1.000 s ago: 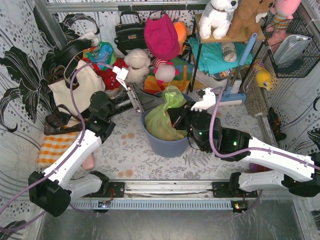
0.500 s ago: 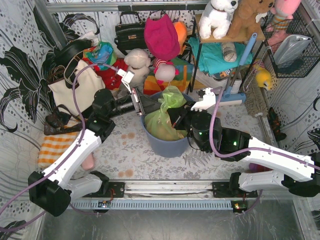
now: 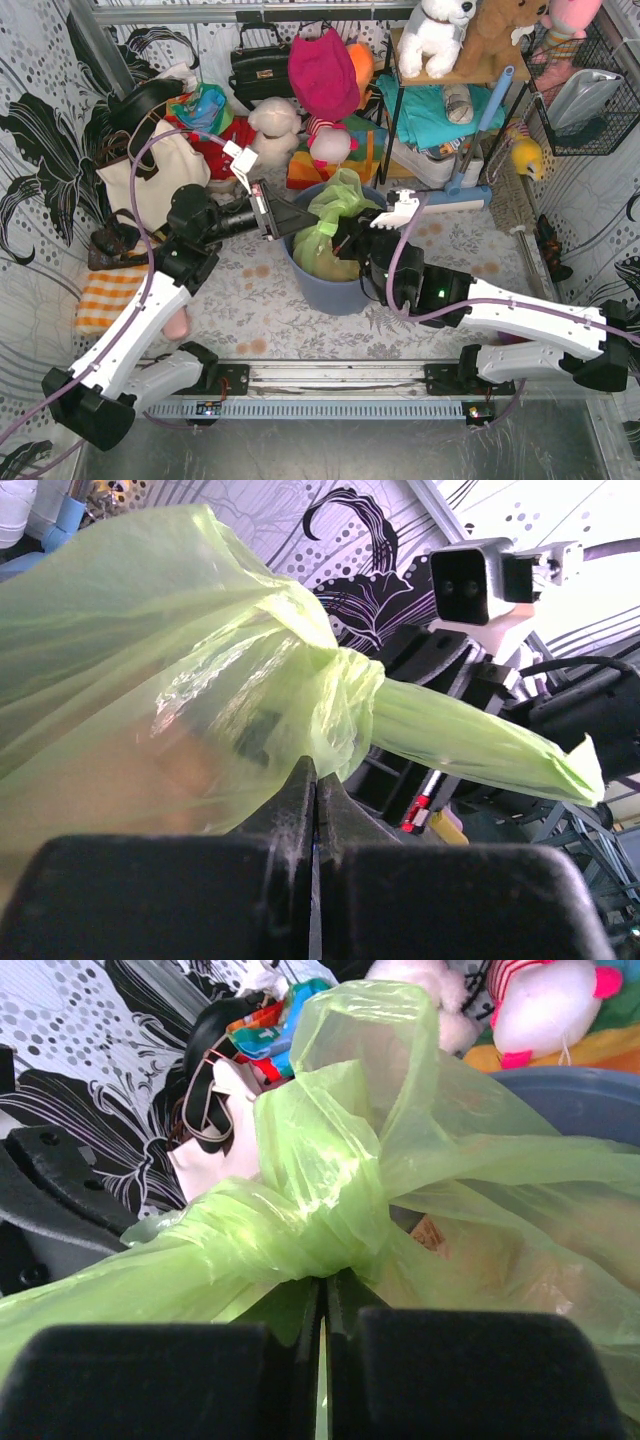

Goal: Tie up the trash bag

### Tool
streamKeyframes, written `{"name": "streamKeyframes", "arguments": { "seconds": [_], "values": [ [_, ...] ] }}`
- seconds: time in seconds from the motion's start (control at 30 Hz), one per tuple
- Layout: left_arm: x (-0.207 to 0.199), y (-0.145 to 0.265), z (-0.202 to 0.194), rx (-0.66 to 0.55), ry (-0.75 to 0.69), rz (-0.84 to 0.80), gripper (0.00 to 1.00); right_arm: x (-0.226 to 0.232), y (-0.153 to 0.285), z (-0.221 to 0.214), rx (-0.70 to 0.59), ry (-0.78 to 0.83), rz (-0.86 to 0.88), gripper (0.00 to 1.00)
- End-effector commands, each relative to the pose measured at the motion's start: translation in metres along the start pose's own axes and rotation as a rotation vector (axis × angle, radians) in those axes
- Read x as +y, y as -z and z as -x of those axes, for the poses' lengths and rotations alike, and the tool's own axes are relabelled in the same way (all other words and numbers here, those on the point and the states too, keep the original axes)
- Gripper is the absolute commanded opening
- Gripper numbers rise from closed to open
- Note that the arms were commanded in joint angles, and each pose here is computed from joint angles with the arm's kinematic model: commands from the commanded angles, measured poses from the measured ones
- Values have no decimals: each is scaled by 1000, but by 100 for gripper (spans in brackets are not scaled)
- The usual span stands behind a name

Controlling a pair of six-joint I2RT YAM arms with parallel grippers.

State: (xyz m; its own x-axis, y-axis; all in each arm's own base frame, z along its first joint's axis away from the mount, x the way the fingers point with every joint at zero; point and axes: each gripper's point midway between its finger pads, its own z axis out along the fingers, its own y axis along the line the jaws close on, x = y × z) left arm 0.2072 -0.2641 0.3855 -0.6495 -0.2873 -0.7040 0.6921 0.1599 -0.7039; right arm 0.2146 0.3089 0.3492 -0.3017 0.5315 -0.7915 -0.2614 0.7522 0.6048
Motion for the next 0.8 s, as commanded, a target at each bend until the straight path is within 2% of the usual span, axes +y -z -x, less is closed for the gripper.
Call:
{"name": "streamKeyframes", "arguments": {
  "seconds": [0.0, 0.23, 0.77],
  "values": [
    [-10, 7, -9, 21, -9, -22, 4, 23, -5, 20, -123, -62, 91, 0],
    [2, 10, -21, 23, 25, 15, 4, 53, -1, 16, -151, -84, 297, 0],
    [-14, 6, -48, 85, 61, -55, 4, 22, 0, 49, -427, -24, 223, 0]
  ]
}}
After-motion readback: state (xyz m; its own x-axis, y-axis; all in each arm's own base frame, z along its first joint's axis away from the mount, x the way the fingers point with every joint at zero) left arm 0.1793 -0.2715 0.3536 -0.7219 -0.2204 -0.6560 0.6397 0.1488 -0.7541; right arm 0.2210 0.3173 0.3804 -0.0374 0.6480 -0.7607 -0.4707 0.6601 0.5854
